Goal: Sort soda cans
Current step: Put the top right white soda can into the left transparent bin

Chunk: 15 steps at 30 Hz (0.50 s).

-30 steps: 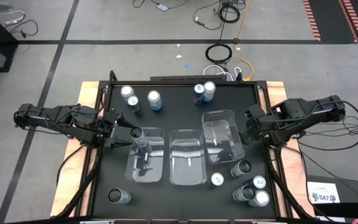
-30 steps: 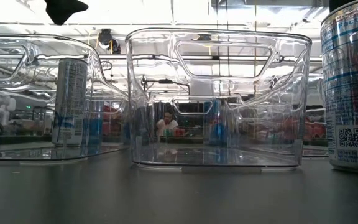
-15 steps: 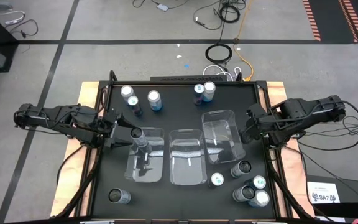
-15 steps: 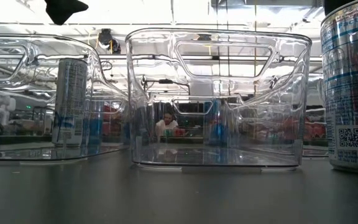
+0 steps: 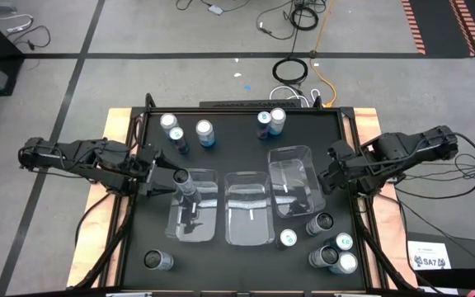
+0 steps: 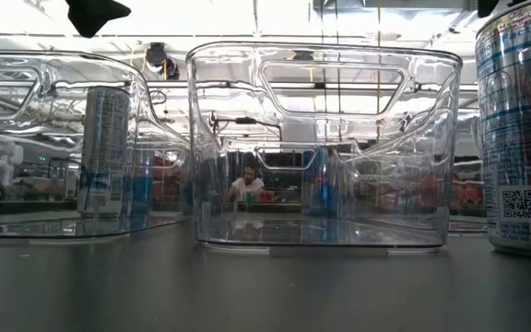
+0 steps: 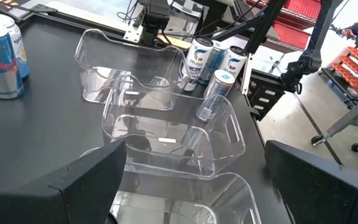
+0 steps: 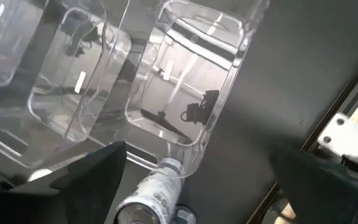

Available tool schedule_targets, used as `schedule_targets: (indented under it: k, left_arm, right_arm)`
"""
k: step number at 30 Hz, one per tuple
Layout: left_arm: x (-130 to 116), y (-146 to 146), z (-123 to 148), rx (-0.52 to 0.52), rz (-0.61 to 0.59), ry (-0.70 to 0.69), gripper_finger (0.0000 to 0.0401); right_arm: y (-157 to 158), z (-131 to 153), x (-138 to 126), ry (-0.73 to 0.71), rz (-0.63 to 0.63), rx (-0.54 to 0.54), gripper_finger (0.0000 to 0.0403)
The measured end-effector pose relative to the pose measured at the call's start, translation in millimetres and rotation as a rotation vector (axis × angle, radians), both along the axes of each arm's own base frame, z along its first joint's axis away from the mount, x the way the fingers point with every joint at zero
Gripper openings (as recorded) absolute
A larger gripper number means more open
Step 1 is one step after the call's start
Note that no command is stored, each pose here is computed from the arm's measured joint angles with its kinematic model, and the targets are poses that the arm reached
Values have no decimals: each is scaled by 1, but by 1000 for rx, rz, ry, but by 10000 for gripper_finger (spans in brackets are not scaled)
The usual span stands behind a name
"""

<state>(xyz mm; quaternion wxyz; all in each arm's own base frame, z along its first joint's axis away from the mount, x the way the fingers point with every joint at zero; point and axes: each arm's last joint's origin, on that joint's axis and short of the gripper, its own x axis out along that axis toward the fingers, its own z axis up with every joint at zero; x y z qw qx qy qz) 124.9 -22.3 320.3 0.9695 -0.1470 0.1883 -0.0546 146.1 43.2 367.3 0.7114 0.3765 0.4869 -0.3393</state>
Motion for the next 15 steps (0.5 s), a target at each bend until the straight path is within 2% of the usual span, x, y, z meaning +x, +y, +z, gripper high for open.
schedule_targets:
  k: [7, 10, 15]
  left_arm:
    - [0, 0, 0, 2, -1, 0, 391]
    - [0, 0, 0, 2, -1, 0, 391]
    - [0, 0, 0, 2, -1, 0, 391]
  right_arm:
    - [8, -2, 4, -1, -38, 51, 367]
    - [18, -6, 9, 41, -49, 105, 366]
    - [44, -22, 25, 140, -38, 100, 366]
